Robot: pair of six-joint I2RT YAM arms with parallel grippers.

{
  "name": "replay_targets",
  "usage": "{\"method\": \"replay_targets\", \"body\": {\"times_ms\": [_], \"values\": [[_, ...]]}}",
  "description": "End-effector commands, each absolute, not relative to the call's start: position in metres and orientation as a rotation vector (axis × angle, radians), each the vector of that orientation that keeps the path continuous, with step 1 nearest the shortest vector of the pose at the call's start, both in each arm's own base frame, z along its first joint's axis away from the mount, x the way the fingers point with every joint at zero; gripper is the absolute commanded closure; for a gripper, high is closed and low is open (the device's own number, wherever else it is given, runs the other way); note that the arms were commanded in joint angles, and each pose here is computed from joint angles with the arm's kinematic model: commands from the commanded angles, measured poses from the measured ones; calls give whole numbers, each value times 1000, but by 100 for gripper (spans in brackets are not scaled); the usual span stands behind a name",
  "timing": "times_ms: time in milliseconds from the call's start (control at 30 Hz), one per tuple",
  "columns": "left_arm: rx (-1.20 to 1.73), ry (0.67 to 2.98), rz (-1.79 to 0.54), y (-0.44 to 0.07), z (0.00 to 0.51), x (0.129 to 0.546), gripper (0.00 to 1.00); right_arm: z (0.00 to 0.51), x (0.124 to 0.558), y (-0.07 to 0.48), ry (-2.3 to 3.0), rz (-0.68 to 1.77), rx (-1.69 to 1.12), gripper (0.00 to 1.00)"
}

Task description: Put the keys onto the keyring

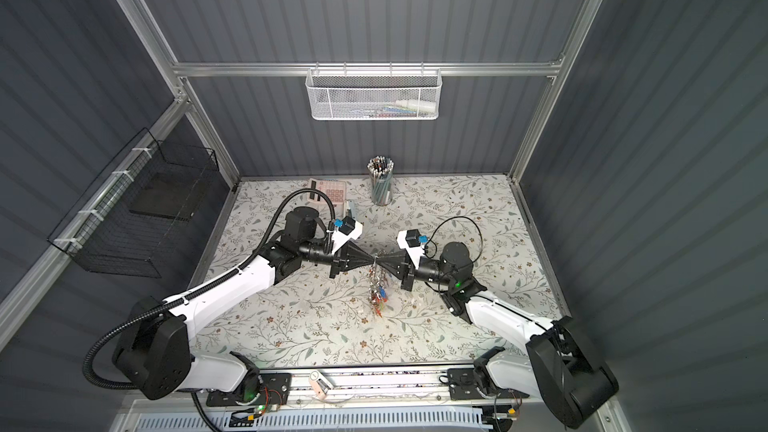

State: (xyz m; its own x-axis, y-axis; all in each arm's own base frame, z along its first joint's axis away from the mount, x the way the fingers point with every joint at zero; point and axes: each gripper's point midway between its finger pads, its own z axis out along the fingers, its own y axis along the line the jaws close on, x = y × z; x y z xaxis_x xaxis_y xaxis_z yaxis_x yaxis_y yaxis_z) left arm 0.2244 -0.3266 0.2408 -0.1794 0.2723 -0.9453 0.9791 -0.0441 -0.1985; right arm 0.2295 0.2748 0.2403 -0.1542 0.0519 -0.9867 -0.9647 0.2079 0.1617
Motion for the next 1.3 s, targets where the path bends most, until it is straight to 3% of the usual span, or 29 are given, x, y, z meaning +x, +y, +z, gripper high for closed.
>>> {"method": "replay_targets", "body": {"times_ms": [0,333,500,867,1267], "values": [[1380,1492,-1278,-329,251,225,100,263,227,275,1290,1171,-958,100],[1371,1553,-1211,-326,246,231,100,264,226,274,1289,1168,-956,100],[1433,1564,-1170,-322,248,225,100,266,226,270,1283,1153,-939,86],[1568,1630,-1050,-313,247,219,100,264,226,263,1307,1117,-917,71],[1790,1700,-910,-311,252,219,100,250,229,267,1348,1122,-942,67]]}}
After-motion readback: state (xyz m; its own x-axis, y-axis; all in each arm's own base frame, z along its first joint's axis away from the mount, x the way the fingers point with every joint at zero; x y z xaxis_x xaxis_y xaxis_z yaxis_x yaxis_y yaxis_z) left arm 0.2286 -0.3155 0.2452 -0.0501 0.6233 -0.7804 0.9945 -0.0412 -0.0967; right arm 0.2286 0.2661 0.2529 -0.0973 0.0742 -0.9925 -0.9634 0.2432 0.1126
